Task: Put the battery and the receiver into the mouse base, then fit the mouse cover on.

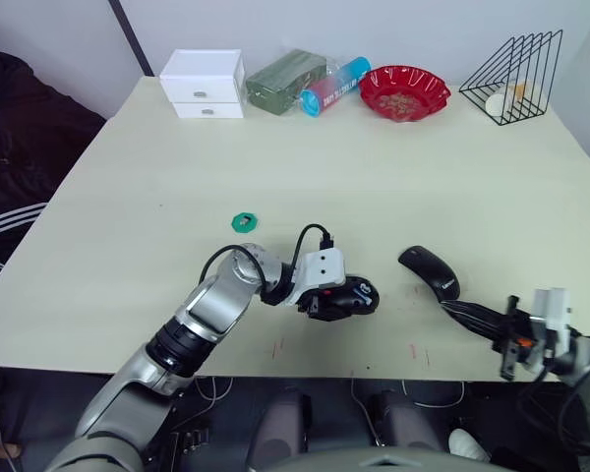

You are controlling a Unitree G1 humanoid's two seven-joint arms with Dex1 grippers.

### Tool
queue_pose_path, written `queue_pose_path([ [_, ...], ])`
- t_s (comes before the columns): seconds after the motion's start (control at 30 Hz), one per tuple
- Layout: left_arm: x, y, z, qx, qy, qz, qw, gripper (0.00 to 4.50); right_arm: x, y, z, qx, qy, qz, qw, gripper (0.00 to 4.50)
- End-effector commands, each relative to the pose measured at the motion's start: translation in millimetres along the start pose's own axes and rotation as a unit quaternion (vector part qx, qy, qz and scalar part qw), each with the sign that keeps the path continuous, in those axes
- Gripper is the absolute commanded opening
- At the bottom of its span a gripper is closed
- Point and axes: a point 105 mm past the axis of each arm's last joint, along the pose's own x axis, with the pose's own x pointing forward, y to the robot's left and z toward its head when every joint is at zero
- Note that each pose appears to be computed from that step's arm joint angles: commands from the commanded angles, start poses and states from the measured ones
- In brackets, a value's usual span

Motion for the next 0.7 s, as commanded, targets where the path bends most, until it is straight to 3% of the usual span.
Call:
queue_pose_path([
  [0.03, 3, -2, -9, -0.005, 0.019, -0.002, 1.000, 2.95, -22, -9, 11, -0.002, -0.009, -0.006, 1.000, 1.20],
  [0.07, 2, -2, -9, -0.006, 0.019, -0.003, 1.000, 2.95, -26, -10, 12, -0.008, -0.006, -0.003, 1.000, 1.41],
  [0.1, 2, -2, -9, -0.005, 0.018, -0.003, 1.000, 2.95, -32, -10, 15, -0.025, 0.004, 0.016, 1.000, 2.00],
  [0.17, 2, -1, -9, -0.004, 0.018, -0.005, 1.000, 2.95, -41, -12, 19, -0.041, 0.022, 0.046, 0.998, 2.52],
  [0.3, 3, -1, -7, -0.002, 0.017, -0.009, 1.000, 2.95, -53, -24, 30, -0.054, 0.021, 0.080, 0.995, 4.47],
  [0.5, 2, 4, -5, 0.006, 0.017, -0.008, 1.000, 2.95, -55, -31, 46, -0.070, -0.004, 0.115, 0.991, 4.47],
  [0.7, 2, 5, -5, 0.006, 0.017, -0.008, 1.000, 2.95, -56, -41, 57, -0.087, -0.033, 0.107, 0.990, 4.47],
])
